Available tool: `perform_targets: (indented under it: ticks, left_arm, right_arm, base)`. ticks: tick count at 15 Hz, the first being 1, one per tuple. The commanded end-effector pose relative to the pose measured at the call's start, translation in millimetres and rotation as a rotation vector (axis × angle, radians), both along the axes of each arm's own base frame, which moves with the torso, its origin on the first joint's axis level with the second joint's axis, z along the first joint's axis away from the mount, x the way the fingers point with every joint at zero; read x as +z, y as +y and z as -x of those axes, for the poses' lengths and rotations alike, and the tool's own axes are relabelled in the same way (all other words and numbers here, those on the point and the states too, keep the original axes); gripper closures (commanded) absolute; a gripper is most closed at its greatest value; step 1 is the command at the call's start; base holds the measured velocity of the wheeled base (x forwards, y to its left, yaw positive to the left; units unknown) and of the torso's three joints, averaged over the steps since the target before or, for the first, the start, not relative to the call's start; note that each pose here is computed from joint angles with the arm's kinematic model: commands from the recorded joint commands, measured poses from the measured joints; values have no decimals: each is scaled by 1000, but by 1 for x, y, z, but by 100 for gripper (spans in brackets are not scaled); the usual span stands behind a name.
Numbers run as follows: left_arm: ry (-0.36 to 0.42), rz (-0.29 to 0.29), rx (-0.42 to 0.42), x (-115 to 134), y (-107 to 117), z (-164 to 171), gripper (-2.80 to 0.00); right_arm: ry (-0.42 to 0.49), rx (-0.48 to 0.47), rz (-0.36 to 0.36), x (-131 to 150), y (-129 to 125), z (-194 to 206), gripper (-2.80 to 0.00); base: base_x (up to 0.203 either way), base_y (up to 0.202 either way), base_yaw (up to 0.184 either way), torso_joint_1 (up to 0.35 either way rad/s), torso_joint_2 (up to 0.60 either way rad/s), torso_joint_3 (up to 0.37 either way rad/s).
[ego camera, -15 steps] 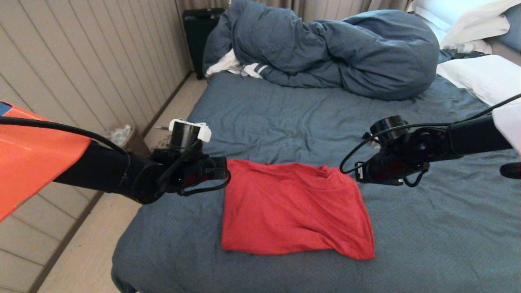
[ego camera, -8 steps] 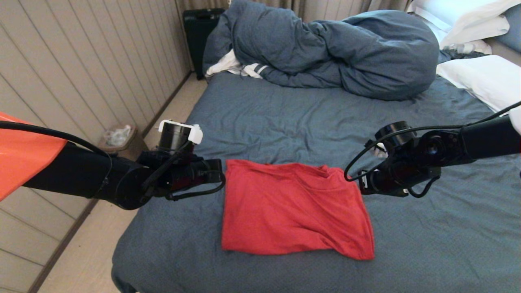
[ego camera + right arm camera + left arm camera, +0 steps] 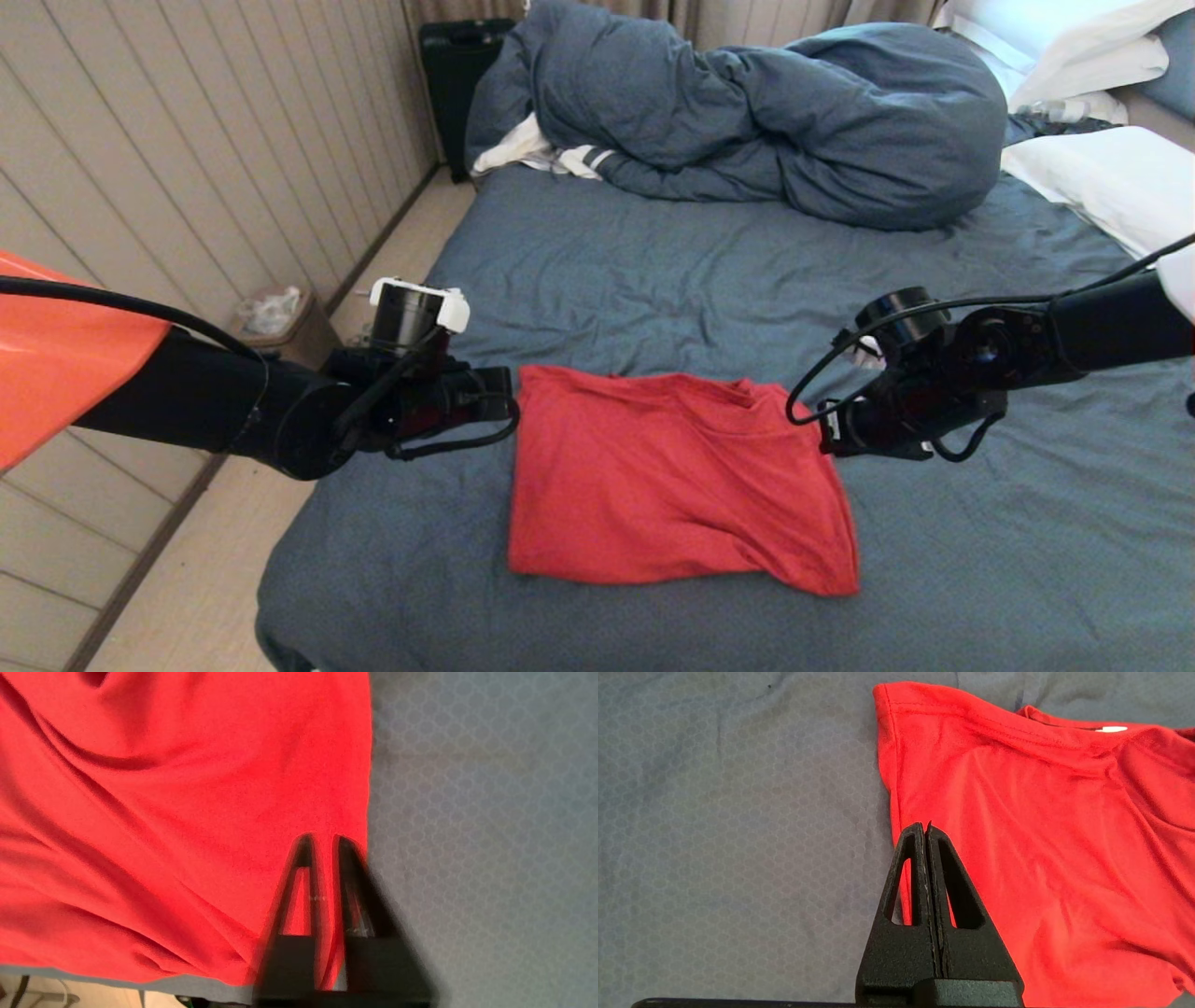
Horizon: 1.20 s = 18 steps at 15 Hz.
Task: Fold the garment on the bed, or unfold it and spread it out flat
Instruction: Fold the red T-shirt
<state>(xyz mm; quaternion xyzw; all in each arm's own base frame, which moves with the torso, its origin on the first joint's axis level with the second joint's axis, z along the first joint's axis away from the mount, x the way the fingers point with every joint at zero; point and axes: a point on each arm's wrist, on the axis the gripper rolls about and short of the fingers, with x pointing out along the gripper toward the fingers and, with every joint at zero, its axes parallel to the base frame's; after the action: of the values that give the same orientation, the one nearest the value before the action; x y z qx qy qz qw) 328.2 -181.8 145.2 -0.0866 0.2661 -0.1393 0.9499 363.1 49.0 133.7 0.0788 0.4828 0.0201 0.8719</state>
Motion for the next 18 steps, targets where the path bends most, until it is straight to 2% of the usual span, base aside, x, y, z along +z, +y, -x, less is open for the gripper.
perform_targets:
  ticks: [1, 4, 10, 14, 18]
  left_arm:
    - [0, -1, 4, -1, 0, -1, 0]
    - [-5, -1, 2, 0, 0, -2, 0]
    - [4, -8, 3, -4, -1, -3, 0]
    - [12, -11, 6, -9, -1, -5, 0]
    - [19, -15, 8, -13, -2, -8, 0]
  right_arm:
    - [2, 3, -2, 0, 1, 1, -280]
    - [-9, 11, -1, 3, 2, 1, -280]
    - [64, 43, -17, -23, 9, -5, -280]
    - [57, 50, -24, -37, 15, -14, -280]
    - [89, 63, -19, -50, 21, -17, -280]
  base:
    - [0, 0, 0, 0, 0, 0]
    - [0, 0, 0, 0, 0, 0]
    - [0, 0, 0, 0, 0, 0]
    - [0, 0, 0, 0, 0, 0]
    - [0, 0, 0, 0, 0, 0]
